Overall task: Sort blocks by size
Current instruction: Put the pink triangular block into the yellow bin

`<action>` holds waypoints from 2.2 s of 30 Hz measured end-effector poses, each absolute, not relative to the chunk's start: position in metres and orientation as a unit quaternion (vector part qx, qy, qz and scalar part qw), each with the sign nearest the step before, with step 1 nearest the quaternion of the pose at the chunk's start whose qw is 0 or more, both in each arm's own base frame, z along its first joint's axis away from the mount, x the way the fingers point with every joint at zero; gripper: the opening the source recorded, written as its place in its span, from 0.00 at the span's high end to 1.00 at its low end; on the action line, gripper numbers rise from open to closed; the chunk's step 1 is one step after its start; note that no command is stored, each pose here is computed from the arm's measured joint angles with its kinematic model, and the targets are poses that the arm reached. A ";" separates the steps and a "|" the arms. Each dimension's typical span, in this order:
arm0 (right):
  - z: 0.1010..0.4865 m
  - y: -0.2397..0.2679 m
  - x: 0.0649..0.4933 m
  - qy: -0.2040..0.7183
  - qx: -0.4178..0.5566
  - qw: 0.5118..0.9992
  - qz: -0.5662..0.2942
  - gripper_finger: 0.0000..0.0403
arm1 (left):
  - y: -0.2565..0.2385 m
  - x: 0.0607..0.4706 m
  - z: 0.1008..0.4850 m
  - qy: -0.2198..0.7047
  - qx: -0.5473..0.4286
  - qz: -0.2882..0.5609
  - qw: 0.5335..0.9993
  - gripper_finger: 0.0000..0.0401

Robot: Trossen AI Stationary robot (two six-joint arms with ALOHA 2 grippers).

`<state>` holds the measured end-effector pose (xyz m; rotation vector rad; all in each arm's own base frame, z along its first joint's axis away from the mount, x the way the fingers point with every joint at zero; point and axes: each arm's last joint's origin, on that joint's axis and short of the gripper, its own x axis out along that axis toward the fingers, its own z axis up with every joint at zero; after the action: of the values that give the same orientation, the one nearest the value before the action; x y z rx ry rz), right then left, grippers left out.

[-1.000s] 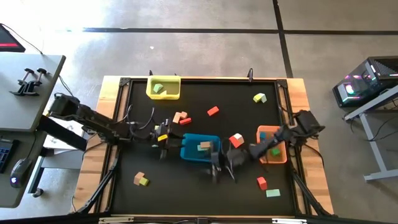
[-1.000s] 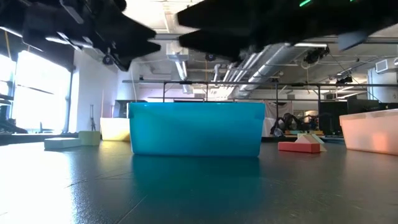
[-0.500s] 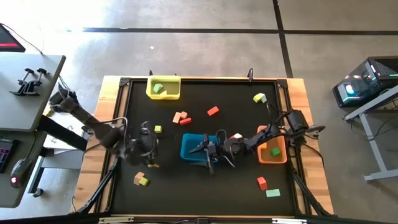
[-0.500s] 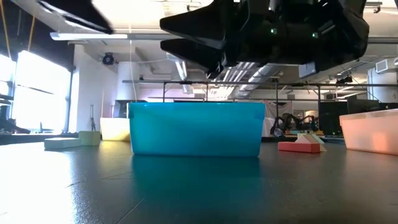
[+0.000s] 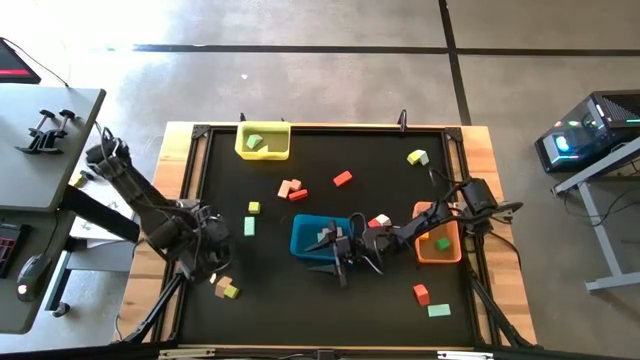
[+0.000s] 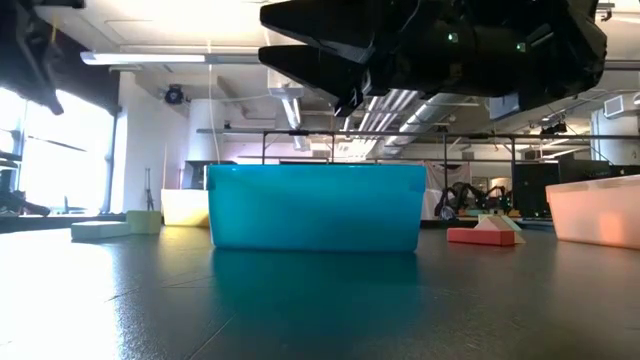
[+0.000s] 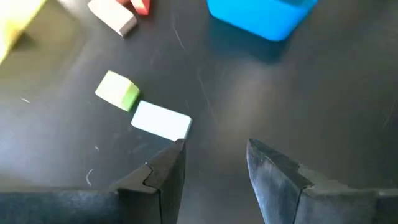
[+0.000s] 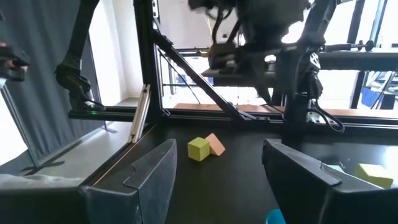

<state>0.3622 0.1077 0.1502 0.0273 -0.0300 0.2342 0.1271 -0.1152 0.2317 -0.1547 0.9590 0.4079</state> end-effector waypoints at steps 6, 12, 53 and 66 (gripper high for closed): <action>0.150 0.108 0.362 -0.014 0.020 0.993 0.117 0.42 | -0.105 0.124 0.202 0.394 -0.100 0.266 0.874 0.61; 0.150 0.108 0.362 -0.013 0.026 0.993 0.117 0.42 | -0.085 0.122 0.177 0.366 -0.140 0.350 0.851 0.58; 0.150 0.108 0.362 -0.010 0.038 0.992 0.116 0.42 | -0.040 0.151 0.138 0.372 -0.210 0.377 0.822 0.27; 0.150 0.108 0.362 -0.009 0.038 0.992 0.116 0.42 | -0.067 0.141 0.160 0.391 -0.205 0.356 0.824 0.27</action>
<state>0.3622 0.1076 0.1499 0.0756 -0.0183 0.2336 0.1414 -0.0671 0.1598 -0.4351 0.8312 0.7565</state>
